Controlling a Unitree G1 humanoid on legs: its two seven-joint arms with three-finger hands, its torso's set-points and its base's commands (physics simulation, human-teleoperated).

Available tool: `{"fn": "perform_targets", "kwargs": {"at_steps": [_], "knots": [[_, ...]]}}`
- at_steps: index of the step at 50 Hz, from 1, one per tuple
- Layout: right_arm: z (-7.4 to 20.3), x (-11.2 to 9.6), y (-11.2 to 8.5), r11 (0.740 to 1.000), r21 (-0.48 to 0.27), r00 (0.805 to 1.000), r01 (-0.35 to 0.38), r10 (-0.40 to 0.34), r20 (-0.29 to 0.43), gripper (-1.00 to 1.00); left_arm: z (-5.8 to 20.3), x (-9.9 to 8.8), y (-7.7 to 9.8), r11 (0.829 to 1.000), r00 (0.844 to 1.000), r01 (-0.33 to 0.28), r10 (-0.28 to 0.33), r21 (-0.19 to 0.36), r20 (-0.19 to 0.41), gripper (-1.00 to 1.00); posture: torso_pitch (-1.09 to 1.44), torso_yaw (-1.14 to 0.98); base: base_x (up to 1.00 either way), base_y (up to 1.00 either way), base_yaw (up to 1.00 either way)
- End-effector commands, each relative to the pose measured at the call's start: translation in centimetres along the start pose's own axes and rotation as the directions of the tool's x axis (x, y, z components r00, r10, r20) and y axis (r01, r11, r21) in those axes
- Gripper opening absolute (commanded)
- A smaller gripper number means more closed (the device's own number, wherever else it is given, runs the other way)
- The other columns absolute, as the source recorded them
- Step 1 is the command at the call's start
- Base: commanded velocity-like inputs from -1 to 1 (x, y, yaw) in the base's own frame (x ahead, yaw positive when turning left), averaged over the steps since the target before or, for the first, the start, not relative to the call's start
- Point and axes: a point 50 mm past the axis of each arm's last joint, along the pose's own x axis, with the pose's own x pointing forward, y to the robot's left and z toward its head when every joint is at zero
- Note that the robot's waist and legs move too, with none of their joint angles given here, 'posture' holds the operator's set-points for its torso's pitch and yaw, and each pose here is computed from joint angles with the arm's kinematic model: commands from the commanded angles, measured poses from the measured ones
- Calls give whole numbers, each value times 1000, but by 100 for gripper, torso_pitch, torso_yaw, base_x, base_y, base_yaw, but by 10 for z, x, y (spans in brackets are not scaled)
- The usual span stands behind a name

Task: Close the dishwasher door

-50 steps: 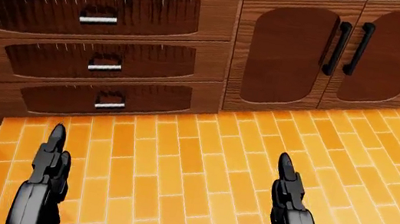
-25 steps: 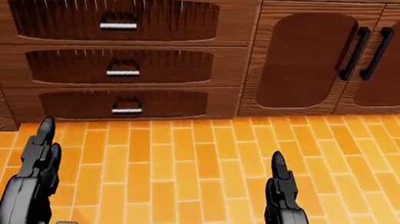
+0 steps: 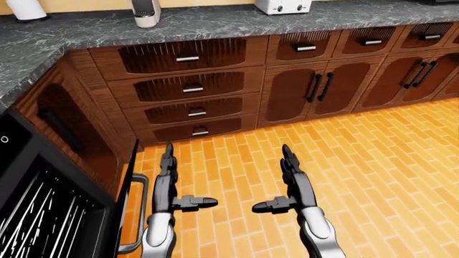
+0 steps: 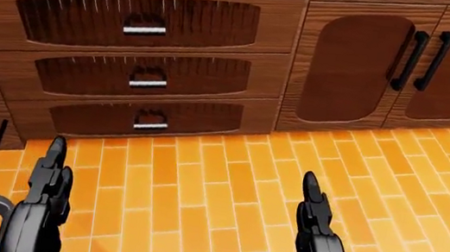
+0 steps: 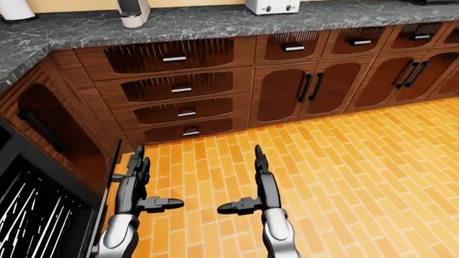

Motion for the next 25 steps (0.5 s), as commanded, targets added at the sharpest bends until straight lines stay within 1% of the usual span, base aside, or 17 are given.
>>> {"fn": "perform_targets", "kwargs": {"at_steps": [1, 25], "knots": [[17, 2, -1, 1000, -3, 996, 4, -3, 86, 100, 19, 3, -2, 1000, 995, 8, -8, -3, 97, 100, 0, 0, 0, 36, 0], [18, 0, -2, 1000, -1, 996, 7, -6, 90, 100, 21, 2, 0, 1000, 995, 3, -2, -6, 101, 100, 0, 0, 0, 36, 0]]}}
